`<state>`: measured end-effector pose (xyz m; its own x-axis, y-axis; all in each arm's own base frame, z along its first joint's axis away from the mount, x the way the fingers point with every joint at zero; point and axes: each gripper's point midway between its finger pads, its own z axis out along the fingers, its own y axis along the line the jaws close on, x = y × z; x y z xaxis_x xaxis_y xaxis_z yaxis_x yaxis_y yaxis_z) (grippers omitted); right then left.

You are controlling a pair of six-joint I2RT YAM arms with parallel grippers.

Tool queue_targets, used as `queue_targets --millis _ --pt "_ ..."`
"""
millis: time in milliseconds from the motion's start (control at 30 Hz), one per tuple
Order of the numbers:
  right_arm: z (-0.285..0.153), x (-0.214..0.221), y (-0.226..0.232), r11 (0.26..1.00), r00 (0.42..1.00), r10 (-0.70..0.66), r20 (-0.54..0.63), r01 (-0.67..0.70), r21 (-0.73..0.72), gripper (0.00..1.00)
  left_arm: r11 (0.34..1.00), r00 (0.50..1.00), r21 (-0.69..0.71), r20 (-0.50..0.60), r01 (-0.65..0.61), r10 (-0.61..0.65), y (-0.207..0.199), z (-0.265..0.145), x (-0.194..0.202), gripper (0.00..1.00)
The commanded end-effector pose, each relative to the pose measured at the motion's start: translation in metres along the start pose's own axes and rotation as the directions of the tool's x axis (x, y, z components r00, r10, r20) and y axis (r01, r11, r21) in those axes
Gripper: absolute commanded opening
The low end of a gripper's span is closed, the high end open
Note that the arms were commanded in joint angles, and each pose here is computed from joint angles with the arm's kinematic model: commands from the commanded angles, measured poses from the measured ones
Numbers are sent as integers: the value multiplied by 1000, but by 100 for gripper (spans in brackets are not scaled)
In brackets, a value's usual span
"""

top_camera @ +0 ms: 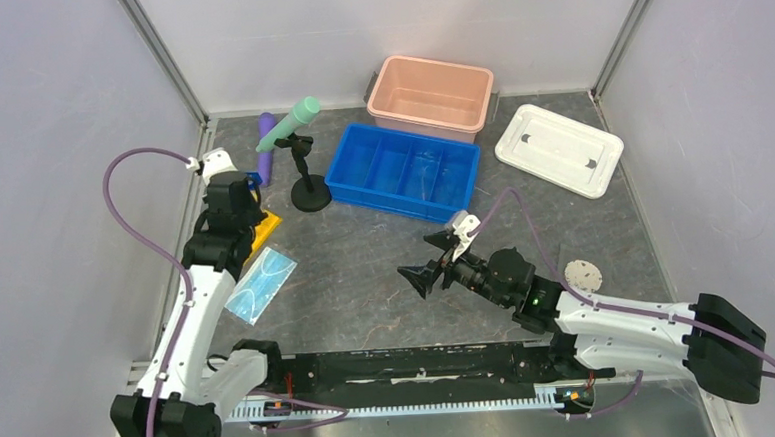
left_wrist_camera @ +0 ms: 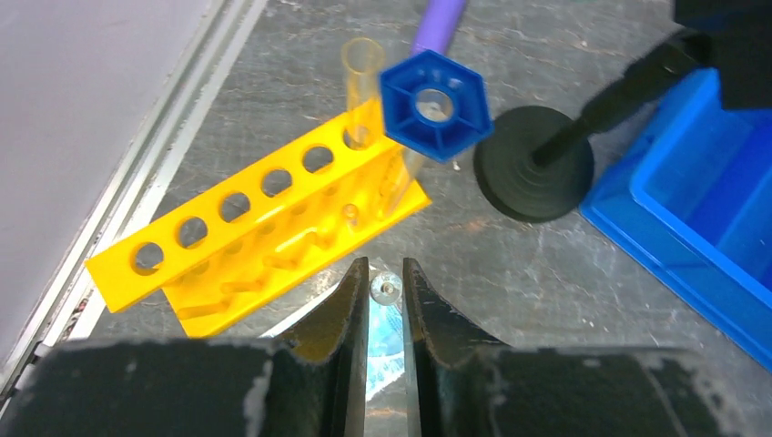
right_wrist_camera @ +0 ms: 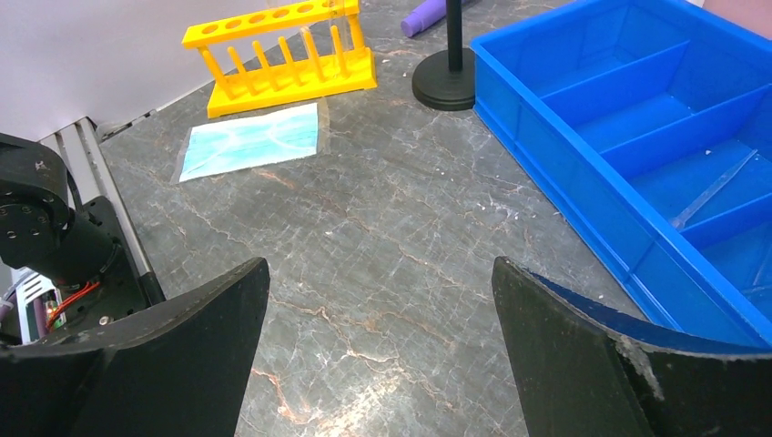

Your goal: Organize the chemistry lab equipment

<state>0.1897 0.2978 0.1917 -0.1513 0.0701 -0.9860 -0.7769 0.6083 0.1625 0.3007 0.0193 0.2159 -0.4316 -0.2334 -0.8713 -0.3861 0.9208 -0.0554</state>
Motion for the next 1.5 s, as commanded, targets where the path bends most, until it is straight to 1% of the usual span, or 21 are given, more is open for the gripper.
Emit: queue_targets --millis 0,400,433,533,733,967,1067,1267,1467 --pt "-4 -10 -2 1000 999 -18 38 18 11 98 996 997 -80 79 26 -20 21 13 -18 21" --pt "-10 -17 -6 999 997 -38 62 37 26 98 979 991 -174 98 103 -87 44 38 -12 20" --pt "-10 -17 -7 999 997 -42 61 41 28 98 973 990 -200 100 118 -100 54 40 -11 21" --pt "-11 -19 -8 998 997 -57 60 55 34 98 968 990 -216 84 129 -113 58 44 -3 21" --pt "-12 -23 -10 997 996 -62 70 60 42 98 964 991 -230 46 133 -125 60 53 13 22" --pt "-13 -25 -10 997 995 -60 76 57 43 98 967 991 -216 30 136 -132 56 59 19 22" --pt "-13 -25 -10 998 995 -59 76 56 43 98 968 990 -209 34 140 -136 55 58 17 21" --pt "-13 -24 -10 998 996 -57 73 54 46 98 968 985 -186 72 166 -155 52 50 1 21" --pt "-13 -23 -10 998 996 -51 71 47 47 98 967 984 -182 56 178 -170 50 55 10 21"
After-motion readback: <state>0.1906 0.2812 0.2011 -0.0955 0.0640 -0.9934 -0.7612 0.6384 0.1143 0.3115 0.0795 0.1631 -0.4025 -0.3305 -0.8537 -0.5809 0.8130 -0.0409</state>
